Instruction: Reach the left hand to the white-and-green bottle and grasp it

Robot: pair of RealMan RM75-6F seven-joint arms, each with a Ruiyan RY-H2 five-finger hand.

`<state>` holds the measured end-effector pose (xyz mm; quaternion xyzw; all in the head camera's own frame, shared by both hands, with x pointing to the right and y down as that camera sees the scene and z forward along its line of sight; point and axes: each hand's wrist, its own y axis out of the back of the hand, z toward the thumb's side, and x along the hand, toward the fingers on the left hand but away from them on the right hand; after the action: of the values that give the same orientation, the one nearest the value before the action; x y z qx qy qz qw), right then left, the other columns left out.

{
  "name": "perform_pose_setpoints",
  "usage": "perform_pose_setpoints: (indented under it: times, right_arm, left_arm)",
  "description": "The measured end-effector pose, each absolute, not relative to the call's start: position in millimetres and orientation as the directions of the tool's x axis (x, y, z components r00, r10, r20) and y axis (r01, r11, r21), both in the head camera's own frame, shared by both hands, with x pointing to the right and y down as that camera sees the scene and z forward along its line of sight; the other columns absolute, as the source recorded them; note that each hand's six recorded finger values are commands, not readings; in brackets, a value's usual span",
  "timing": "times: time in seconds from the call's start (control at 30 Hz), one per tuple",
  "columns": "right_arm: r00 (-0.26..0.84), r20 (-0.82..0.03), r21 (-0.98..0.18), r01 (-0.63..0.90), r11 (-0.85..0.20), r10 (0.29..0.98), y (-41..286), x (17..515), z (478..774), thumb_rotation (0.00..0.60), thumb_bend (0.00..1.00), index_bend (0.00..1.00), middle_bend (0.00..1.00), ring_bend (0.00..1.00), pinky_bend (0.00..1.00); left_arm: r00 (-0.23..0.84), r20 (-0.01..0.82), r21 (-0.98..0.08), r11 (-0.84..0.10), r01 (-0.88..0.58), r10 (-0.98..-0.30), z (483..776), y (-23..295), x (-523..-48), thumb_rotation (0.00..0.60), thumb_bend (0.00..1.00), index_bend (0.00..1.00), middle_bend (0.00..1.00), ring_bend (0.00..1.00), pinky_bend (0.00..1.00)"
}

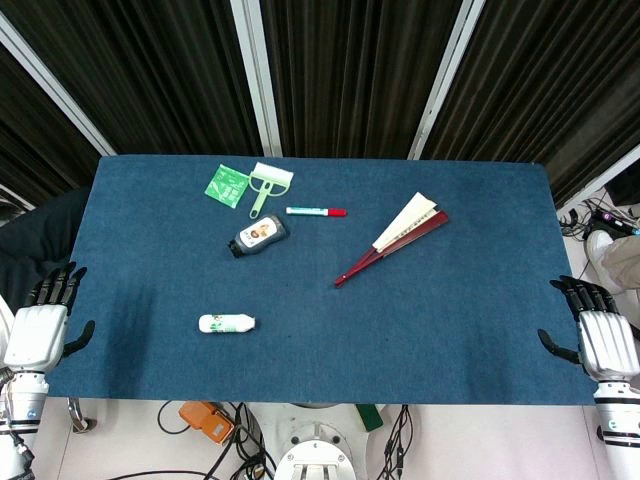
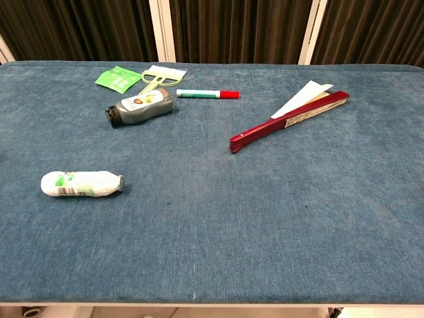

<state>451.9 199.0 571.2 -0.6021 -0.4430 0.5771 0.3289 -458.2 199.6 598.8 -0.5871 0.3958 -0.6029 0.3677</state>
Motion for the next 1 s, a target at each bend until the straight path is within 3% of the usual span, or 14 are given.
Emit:
perform_pose_setpoints:
  times: [0.53,1.0]
  right_arm:
    - [-0.059,-0.411,-0.904,0.153,-0.398,0.910,200.3,450.5,572.8,0.600,0.39,0.24,0.21,0.18,0.16]
    - [-0.058,-0.425,-0.898,0.151,-0.413,0.903,200.9,450.7,574.2,0.600,0.39,0.24,0.21,0.18,0.15]
  left_arm:
    - [-0.042,0.436,-0.899,-0.433,-0.061,-0.899,606.5,203.2,-448.5,0.600,0.32,0.00,0.00,0.00,0.12]
    - [0.121,0.559,-0.812,-0.571,-0.121,-0.820,662.1,199.0,-361.5,0.600,0.31,0.01,0.06,0.00,0.12]
